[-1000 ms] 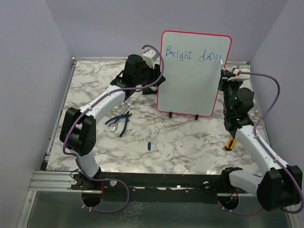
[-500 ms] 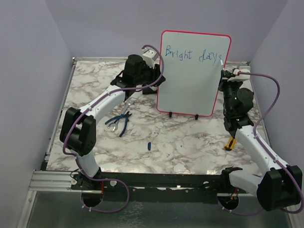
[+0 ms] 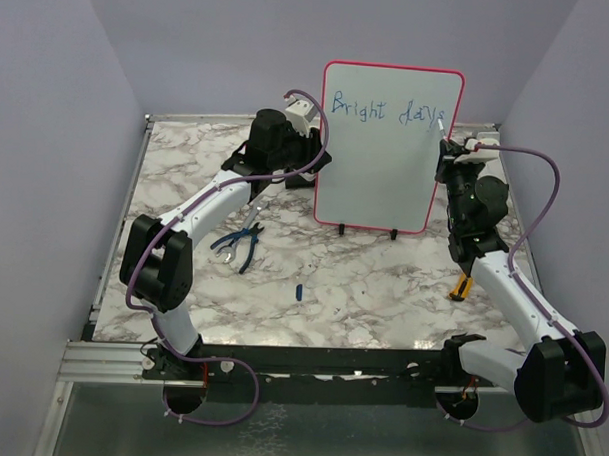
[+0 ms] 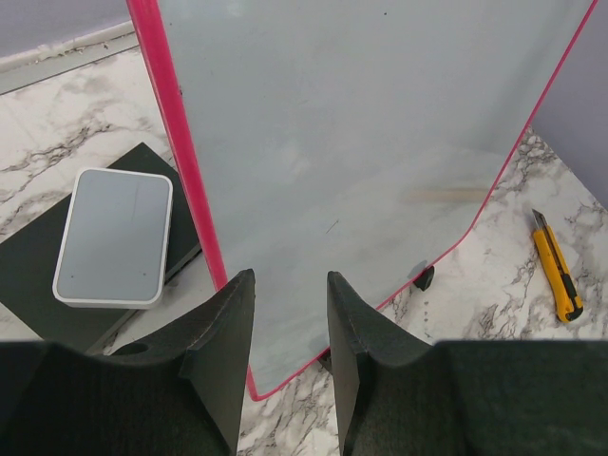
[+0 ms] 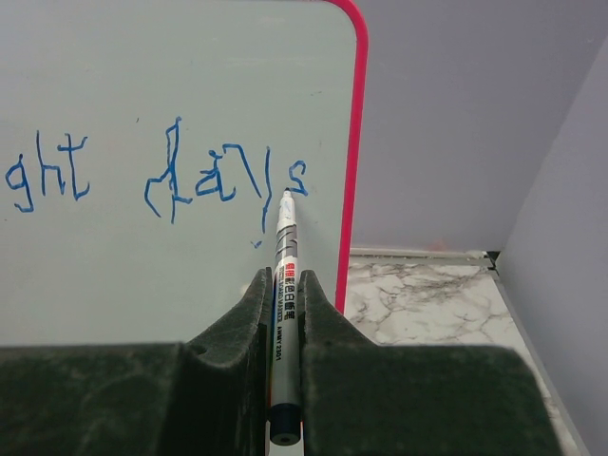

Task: Write a sentence on the whiteboard
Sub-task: Pick up the sentence from the whiteboard.

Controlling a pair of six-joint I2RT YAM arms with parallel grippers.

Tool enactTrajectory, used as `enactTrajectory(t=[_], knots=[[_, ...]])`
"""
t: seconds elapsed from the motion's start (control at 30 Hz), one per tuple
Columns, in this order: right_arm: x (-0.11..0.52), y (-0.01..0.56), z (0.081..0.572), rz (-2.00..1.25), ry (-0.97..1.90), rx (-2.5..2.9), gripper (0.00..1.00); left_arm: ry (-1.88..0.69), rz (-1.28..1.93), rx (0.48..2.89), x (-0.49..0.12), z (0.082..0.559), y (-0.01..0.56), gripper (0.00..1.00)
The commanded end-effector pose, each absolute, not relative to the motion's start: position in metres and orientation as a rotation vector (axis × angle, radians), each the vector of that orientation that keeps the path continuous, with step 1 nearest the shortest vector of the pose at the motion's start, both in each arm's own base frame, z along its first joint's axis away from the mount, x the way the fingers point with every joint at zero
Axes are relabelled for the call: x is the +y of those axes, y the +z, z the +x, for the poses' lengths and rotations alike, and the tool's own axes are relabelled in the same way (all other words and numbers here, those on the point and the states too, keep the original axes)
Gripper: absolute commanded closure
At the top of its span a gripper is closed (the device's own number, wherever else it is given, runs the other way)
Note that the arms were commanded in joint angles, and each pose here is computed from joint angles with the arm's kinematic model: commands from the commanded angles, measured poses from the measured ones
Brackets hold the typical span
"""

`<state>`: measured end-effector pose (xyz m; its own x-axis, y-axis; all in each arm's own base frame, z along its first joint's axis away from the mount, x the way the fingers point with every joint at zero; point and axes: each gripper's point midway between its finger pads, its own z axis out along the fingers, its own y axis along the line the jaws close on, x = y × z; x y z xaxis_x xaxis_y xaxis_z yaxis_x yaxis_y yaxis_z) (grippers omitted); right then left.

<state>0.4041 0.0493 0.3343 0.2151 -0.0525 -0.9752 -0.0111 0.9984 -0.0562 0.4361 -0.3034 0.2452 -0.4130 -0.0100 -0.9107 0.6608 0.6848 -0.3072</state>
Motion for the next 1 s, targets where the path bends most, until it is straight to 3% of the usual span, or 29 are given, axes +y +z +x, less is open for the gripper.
enactTrajectory(t=[0.0, 0.43, 0.97], knots=[[0.049, 0.327, 0.402, -0.070, -0.034, 1.373, 0.99, -0.815, 0.521, 1.825, -0.303, 0.429, 0.262, 0.62], [0.058, 0.342, 0.365, -0.081, 0.085, 1.343, 0.99, -0.799, 0.509, 1.807, -0.299, 0.429, 0.271, 0.59], [0.083, 0.348, 0.345, -0.146, 0.251, 1.361, 0.99, -0.743, 0.479, 1.782, -0.287, 0.429, 0.294, 0.44]])
